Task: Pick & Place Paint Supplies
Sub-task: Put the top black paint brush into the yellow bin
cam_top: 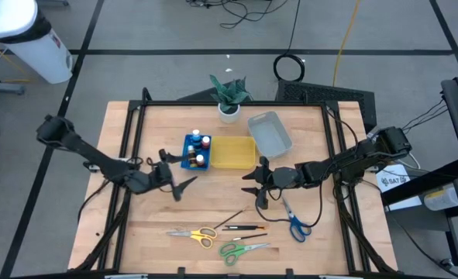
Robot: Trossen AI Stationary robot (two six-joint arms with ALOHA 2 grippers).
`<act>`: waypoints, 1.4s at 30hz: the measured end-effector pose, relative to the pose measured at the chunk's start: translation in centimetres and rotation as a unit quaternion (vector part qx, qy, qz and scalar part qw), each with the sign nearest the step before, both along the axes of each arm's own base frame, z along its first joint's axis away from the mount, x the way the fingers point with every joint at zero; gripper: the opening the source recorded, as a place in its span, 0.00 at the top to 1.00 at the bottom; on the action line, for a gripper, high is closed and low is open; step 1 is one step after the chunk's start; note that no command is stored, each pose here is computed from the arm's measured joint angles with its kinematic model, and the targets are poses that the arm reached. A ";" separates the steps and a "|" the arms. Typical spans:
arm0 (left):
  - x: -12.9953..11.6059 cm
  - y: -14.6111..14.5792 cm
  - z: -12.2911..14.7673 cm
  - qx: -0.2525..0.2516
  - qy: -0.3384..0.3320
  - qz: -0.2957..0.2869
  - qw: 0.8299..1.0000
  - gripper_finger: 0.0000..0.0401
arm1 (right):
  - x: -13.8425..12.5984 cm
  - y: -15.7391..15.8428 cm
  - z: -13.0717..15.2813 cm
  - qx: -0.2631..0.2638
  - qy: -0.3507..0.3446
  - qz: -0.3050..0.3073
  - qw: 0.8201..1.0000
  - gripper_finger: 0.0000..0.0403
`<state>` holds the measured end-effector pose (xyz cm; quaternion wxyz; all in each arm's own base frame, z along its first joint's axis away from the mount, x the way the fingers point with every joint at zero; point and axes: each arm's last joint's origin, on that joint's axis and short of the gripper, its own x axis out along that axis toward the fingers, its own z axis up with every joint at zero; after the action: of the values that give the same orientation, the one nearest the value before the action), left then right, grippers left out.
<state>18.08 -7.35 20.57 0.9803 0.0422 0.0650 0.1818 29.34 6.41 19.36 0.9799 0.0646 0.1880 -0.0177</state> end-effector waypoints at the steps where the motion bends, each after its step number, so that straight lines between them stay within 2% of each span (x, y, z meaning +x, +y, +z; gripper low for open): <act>1: -0.4 0.0 0.2 -0.002 0.001 -0.006 1.000 0.06 | 0.0 0.0 0.1 0.001 -0.003 0.000 1.000 0.55; 6: -1.2 -0.5 0.4 -0.050 0.008 -0.074 0.996 0.06 | 0.1 0.1 0.3 0.007 -0.019 0.001 1.000 0.55; 8: -1.1 -0.7 0.3 -0.067 0.011 -0.105 0.992 0.06 | 0.2 0.2 0.4 0.025 -0.025 0.018 0.999 0.55; 13: -0.5 -0.7 -0.2 -0.060 0.024 -0.129 0.990 0.06 | 0.7 1.8 -0.5 0.040 -0.022 0.077 0.996 0.55; 16: -0.1 -0.6 -0.6 -0.058 0.029 -0.120 0.991 0.06 | 1.9 3.2 -1.0 0.016 0.021 0.097 0.995 0.55; 19: 0.4 -0.4 -0.8 -0.059 0.027 -0.110 0.992 0.06 | 3.2 4.4 -2.2 -0.014 0.094 0.112 0.989 0.55; 24: 1.0 0.0 -1.3 -0.064 0.031 -0.092 0.993 0.06 | 4.3 5.0 -5.8 -0.067 0.202 0.133 0.968 0.57; 28: 1.3 0.2 -1.8 -0.074 0.038 -0.082 0.993 0.06 | 4.4 5.1 -7.3 -0.083 0.229 0.151 0.958 0.62; 33: 1.6 0.5 -2.0 -0.074 0.043 -0.073 0.994 0.06 | 4.2 5.1 -7.5 -0.097 0.248 0.162 0.950 0.70; 42: 1.6 0.7 -2.0 -0.079 0.041 -0.067 0.994 0.06 | 3.3 4.8 -8.3 -0.106 0.284 0.164 0.939 0.95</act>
<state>19.70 -6.62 18.56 0.9870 -0.0232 0.1165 0.1084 32.60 11.17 11.09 0.8763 -0.0792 0.4632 0.1060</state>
